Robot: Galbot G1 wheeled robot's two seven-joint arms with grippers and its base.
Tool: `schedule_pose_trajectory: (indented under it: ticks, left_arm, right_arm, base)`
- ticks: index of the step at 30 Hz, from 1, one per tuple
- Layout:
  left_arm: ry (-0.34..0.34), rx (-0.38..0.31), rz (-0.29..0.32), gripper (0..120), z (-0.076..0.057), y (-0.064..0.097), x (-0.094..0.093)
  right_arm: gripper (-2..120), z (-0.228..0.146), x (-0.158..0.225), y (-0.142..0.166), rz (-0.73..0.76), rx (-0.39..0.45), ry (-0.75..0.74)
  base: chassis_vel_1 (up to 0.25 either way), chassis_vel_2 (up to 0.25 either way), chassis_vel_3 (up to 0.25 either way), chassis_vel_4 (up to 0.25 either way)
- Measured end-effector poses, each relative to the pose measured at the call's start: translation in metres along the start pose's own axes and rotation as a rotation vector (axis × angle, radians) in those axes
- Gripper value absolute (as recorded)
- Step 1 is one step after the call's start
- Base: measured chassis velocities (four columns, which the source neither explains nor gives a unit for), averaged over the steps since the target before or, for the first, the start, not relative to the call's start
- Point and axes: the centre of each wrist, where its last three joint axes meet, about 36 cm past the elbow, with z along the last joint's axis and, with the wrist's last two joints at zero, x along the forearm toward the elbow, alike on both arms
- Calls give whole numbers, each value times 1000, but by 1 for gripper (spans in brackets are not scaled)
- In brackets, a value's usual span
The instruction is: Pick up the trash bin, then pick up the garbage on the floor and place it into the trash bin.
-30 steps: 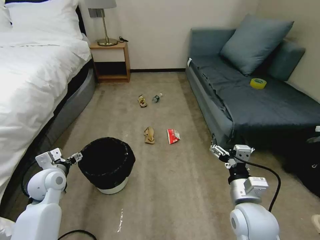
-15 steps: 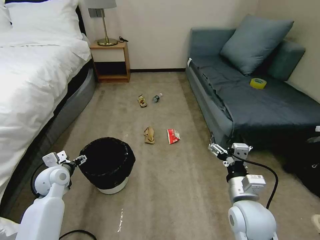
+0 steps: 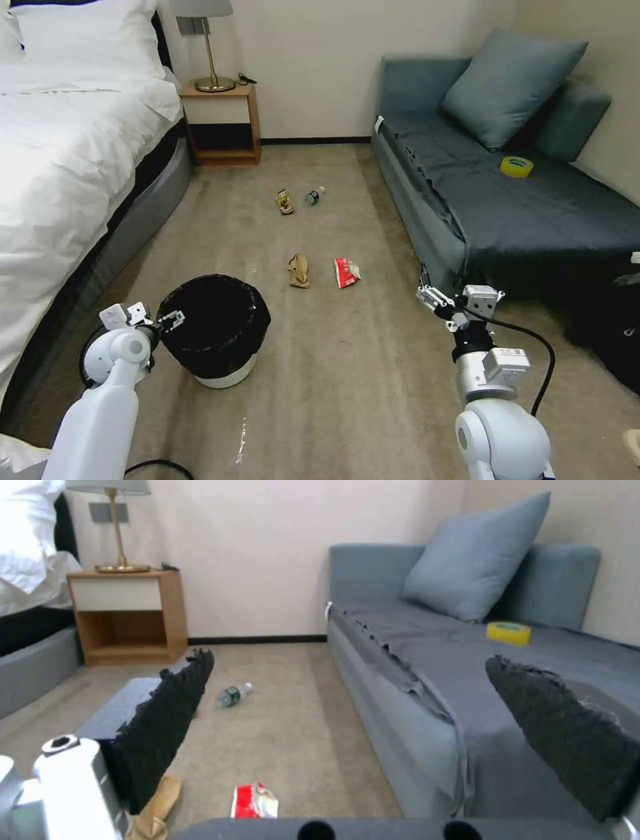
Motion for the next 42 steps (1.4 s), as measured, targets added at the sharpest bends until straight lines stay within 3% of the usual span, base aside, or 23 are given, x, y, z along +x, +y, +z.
schedule_pose_trajectory:
  ticks: [3,5,6,9,12,14,18,21,28,33,38,40,42]
  left_arm:
    - [6,-2,1,68,1,-2,-2]
    - [7,-2,1,67,2,-2,-3]
    - [9,-2,1,58,3,-3,-4]
    - [12,-3,1,51,4,-3,-4]
    - [15,-4,1,36,6,-3,-4]
    - [15,-4,0,33,6,-2,-3]
    - [18,7,2,13,7,2,0]
    - [21,16,8,5,7,5,1]
    - [17,38,1,3,4,10,7]
    - [-13,44,-3,3,0,15,24]
    - [-135,-7,-34,3,-10,16,65]
    - [-152,-15,-41,3,-11,16,70]
    - [-212,-56,-73,3,-9,19,89]
  right_arm:
    - [100,0,-1,-1,3,2,-3]
    - [100,0,-1,-1,4,3,-3]
    - [100,1,-1,-1,5,3,-4]
    - [100,2,-1,-1,6,3,-4]
    - [100,3,-1,-1,5,3,-2]
    - [100,3,-1,-1,4,3,-3]
    - [100,4,-1,-2,0,3,-19]
    - [100,4,-1,-2,-5,0,-31]
    - [100,5,-2,-5,-23,-19,-63]
    - [100,5,-2,-8,-34,-35,-88]
    - [100,-1,-1,-11,-47,-58,-107]
    - [100,-2,-1,-11,-49,-59,-109]
    - [100,-2,0,-13,-60,-61,-119]
  base:
    - [0,0,0,0]
    - [0,0,0,0]
    - [0,0,0,0]
    - [0,0,0,0]
    - [0,0,0,0]
    - [0,0,0,0]
    - [0,0,0,0]
    - [0,0,0,0]
    - [0,0,0,0]
    - [0,0,0,0]
    - [0,0,0,0]
    - [0,0,0,0]
    - [0,0,0,0]
